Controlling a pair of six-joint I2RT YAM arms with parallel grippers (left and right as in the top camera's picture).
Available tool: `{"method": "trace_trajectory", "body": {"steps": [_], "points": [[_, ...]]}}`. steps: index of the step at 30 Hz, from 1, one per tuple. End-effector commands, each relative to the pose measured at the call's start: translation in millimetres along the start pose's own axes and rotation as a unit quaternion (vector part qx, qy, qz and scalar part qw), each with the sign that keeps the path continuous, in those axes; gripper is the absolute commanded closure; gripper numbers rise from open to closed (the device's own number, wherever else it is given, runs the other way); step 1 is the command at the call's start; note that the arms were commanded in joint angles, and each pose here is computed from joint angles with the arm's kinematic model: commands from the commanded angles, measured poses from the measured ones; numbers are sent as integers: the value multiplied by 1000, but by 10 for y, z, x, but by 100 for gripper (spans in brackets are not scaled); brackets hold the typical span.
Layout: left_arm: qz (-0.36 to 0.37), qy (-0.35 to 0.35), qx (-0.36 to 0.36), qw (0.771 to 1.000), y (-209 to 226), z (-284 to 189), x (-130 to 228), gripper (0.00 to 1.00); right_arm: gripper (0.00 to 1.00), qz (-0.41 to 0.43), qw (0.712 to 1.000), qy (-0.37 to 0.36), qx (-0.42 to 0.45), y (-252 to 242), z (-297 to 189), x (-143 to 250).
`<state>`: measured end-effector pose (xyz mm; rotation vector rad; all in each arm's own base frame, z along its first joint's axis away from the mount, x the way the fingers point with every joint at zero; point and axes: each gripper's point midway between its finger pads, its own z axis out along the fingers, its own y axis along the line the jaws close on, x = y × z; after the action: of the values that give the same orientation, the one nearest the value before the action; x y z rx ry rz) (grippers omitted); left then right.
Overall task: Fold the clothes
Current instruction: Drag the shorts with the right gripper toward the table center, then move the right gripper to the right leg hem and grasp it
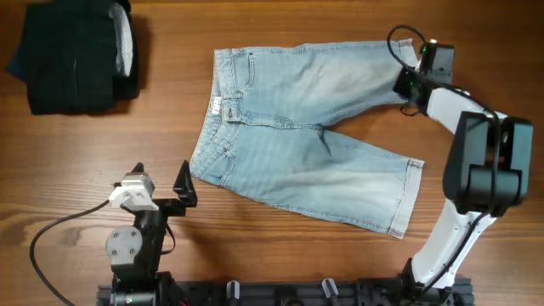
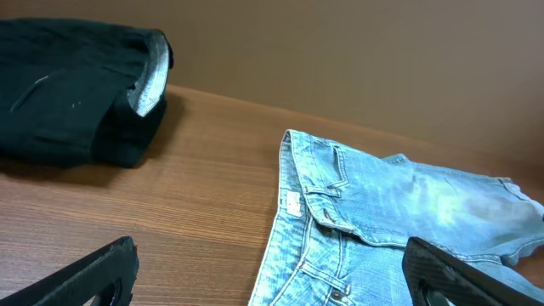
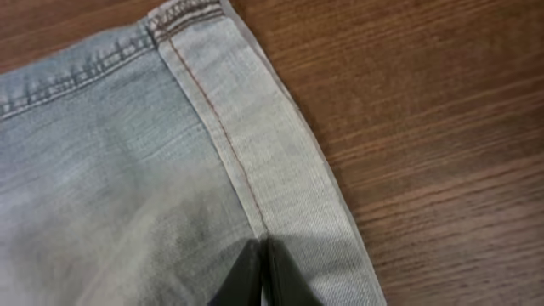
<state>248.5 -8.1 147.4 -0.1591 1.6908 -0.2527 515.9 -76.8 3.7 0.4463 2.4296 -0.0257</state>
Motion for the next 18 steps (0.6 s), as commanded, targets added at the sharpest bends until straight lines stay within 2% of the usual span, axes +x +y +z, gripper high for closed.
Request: {"method": "trace_trajectory", "body": {"steps": [1, 3, 6, 7, 8, 12, 15, 18], "points": [[-4, 4, 9, 1000, -29, -1, 25, 0, 96, -3, 999, 52, -14, 56, -20, 129], [-4, 4, 9, 1000, -29, -1, 25, 0, 94, -3, 999, 31, -19, 95, -319, -119], [-4, 4, 9, 1000, -29, -1, 25, 0, 80, -1, 999, -27, -31, 158, -998, -571], [-4, 4, 9, 1000, -29, -1, 25, 0, 68, -1, 999, -42, -35, 166, -1330, -680], [-4, 4, 9, 1000, -29, -1, 25, 0, 61, 0, 998, -47, -36, 158, -1634, -714], [-4, 4, 9, 1000, -29, -1, 25, 0, 53, 0, 999, -22, -37, 98, -2356, -509], [-4, 4, 9, 1000, -29, -1, 25, 0, 40, -1, 998, 22, -67, 147, -2760, -195], [-4, 4, 9, 1000, -29, -1, 25, 0, 40, -13, 994, 73, -86, 148, -2902, 227]]}}
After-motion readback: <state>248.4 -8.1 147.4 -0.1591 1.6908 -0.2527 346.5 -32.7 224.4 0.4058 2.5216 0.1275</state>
